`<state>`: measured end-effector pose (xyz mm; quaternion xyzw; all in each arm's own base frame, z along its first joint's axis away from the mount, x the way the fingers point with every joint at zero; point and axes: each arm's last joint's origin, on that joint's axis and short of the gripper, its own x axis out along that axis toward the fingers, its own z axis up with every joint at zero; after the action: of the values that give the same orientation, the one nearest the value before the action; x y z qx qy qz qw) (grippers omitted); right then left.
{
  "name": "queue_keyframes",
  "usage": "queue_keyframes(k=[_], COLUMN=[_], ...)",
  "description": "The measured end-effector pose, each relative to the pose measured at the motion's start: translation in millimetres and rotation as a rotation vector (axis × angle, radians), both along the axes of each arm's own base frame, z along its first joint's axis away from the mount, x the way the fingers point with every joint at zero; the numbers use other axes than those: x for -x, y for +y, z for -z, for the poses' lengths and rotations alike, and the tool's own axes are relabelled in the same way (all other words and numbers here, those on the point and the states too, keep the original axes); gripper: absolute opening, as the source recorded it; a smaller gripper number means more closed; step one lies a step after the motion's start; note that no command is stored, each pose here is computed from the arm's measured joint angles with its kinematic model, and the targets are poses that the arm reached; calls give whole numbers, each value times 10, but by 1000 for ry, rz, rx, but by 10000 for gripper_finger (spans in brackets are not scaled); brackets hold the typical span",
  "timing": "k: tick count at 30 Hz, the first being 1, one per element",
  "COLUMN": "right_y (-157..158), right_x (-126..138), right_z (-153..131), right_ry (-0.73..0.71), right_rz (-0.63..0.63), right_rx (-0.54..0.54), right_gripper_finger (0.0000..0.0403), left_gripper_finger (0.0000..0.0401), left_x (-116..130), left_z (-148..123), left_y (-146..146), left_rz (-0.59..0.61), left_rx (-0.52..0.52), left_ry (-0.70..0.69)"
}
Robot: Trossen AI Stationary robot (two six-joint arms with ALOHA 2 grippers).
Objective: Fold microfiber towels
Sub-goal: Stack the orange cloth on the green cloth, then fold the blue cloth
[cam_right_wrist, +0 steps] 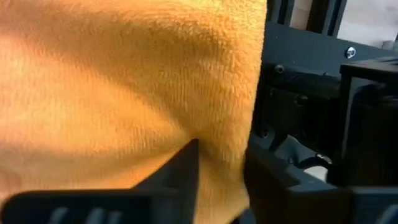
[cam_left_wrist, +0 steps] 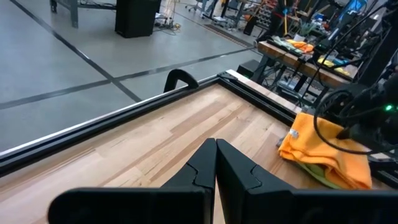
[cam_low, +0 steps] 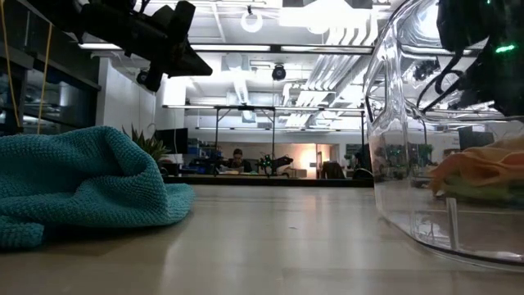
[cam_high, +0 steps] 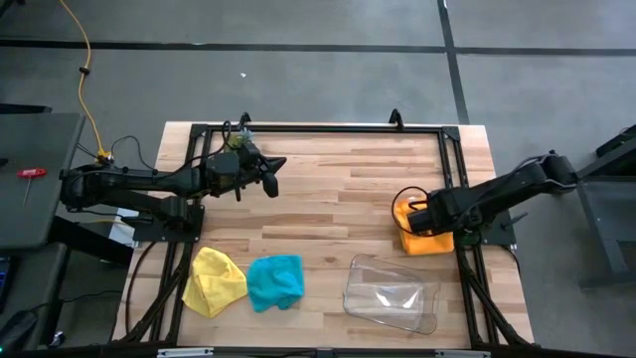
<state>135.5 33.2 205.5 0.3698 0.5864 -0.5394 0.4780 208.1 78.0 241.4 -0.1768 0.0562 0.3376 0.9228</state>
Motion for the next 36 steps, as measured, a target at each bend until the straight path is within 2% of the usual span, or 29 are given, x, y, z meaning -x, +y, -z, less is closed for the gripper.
queue_keyframes(k=[5, 10, 13, 17, 20, 23, 26, 30, 33, 36], right_y=[-3, 6, 19, 57, 50, -7, -91, -169, -186, -183], right_x=[-4, -97, -237, -591, -861, -1098, -1268, -1390, -1420, -1423], right_z=[-232, -439, -546, -658, -621, -490, -406, -412, -453, -483], right_ry=[27, -61, -221, -614, -871, -1096, -1306, -1459, -1449, -1429], right_rz=[-58, -160, -247, -409, -496, -570, -612, -728, -832, -902], right_rx=[4, 7, 42, 175, 260, 287, 340, 462, 552, 596], right_gripper_finger=[172, 189, 189, 188, 189, 188, 189, 189, 189, 189], left_gripper_finger=[0, 0, 0, 0, 0, 0, 0, 0, 0, 0], left_x=[0, -1, 0, 33, 99, 197, 292, 347, 340, 341], left_z=[0, 0, -37, -210, -361, -483, -544, -547, -541, -543], left_y=[0, -2, -29, -116, -219, -328, -433, -572, -642, -661], left_rz=[1, 8, 96, 316, 441, 477, 447, 435, 442, 425], left_rx=[-3, 1, 13, 6, -15, -41, -51, -63, -81, -92], left_ry=[3, 0, -30, -100, -164, -220, -235, -237, -224, -220])
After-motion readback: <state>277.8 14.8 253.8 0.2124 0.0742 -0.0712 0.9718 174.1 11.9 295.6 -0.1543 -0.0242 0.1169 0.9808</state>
